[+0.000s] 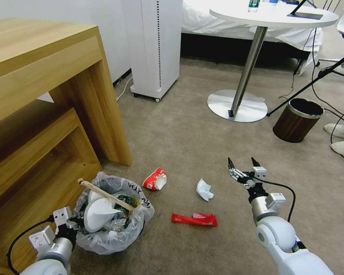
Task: Pick up the trash bin and place the garbage on the floor into it.
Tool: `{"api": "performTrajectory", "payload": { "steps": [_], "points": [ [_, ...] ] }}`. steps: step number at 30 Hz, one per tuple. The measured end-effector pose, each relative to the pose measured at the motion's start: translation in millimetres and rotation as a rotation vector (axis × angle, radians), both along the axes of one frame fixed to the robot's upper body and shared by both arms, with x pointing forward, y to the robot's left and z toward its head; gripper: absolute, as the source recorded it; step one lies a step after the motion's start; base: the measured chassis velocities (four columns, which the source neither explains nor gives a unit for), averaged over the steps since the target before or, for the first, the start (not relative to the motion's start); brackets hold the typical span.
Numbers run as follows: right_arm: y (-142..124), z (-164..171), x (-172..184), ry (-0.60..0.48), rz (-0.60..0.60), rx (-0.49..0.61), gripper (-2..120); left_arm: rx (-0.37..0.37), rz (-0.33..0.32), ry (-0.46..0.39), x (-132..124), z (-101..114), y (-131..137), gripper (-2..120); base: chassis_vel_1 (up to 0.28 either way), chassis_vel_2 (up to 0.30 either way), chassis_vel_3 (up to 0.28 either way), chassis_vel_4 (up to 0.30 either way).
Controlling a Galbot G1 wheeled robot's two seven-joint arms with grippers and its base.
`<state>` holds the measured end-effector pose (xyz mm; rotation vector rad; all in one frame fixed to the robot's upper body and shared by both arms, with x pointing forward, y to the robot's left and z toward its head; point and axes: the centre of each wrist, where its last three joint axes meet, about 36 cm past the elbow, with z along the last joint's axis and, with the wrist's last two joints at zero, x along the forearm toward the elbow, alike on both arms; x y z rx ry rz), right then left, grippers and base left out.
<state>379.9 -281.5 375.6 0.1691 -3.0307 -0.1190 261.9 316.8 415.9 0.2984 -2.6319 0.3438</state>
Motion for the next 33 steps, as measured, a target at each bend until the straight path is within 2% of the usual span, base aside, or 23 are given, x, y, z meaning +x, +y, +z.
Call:
{"api": "performTrajectory", "payload": {
  "steps": [2,3,4,6,7,9,11,14,15,18,19,22,24,27,33],
  "points": [
    [1.2,2.9,1.3,0.081,0.034,0.001,100,0.0,0.001,0.002,0.2,-1.0,0.2,1,0.0,0.0,0.0,0.0],
    [3.0,4.3,3.9,0.16,0.072,0.011,100,0.0,0.002,0.004,0.3,-2.0,0.2,1,0.0,0.0,0.0,0.0],
    [3.0,4.3,3.9,0.16,0.072,0.011,100,0.0,0.002,0.004,0.3,-2.0,0.2,1,0.0,0.0,0.0,0.0],
    [6.9,4.0,13.3,0.29,0.17,0.021,100,-0.002,0.007,0.002,1.1,-3.3,-0.3,1,0.0,0.0,0.0,0.0],
    [6.9,4.0,13.3,0.29,0.17,0.021,100,-0.002,0.007,0.002,1.1,-3.3,-0.3,1,0.0,0.0,0.0,0.0],
    [12.5,2.8,19.8,0.395,0.272,0.015,100,-0.004,0.012,0.001,1.4,-4.6,-0.9,1,0.0,0.0,0.0,0.0],
    [14.3,1.7,21.2,0.408,0.299,0.013,100,-0.005,0.014,0.002,1.3,-5.1,-1.2,1,0.0,0.0,0.0,0.0],
    [22.7,-15.4,29.9,0.537,0.511,-0.053,100,-0.008,0.026,-0.001,1.4,-7.7,-2.7,1,0.0,0.0,0.0,0.0],
    [22.7,-15.4,29.9,0.537,0.511,-0.053,100,-0.008,0.026,-0.001,1.4,-7.7,-2.7,1,0.0,0.0,0.0,0.0],
    [27.2,-28.6,31.7,0.613,0.609,-0.134,100,-0.01,0.036,-0.005,1.3,-9.5,-3.4,1,0.0,0.0,0.0,0.0],
    [27.2,-28.6,31.7,0.613,0.609,-0.134,100,-0.01,0.036,-0.005,1.3,-9.5,-3.4,1,0.0,0.0,0.0,0.0],
    [27.8,-38.1,33.6,0.688,0.655,-0.249,100,-0.009,0.047,-0.009,2.0,-12.9,-3.4,1,0.0,0.0,0.0,0.0],
    [26.4,-39.1,33.6,0.704,0.665,-0.265,100,-0.009,0.049,-0.009,2.3,-13.5,-3.3,1,0.0,0.0,0.0,0.0],
    [10.8,-44.1,25.8,0.785,0.672,-0.371,100,-0.016,0.051,-0.013,9.3,-18.3,-3.9,1,0.0,0.0,0.0,0.0],
    [-7.5,-60.7,26.7,0.798,0.63,-0.46,100,-0.025,0.046,-0.01,15.2,-25.7,-7.6,1,0.0,0.0,0.0,0.0]
  ]
}}
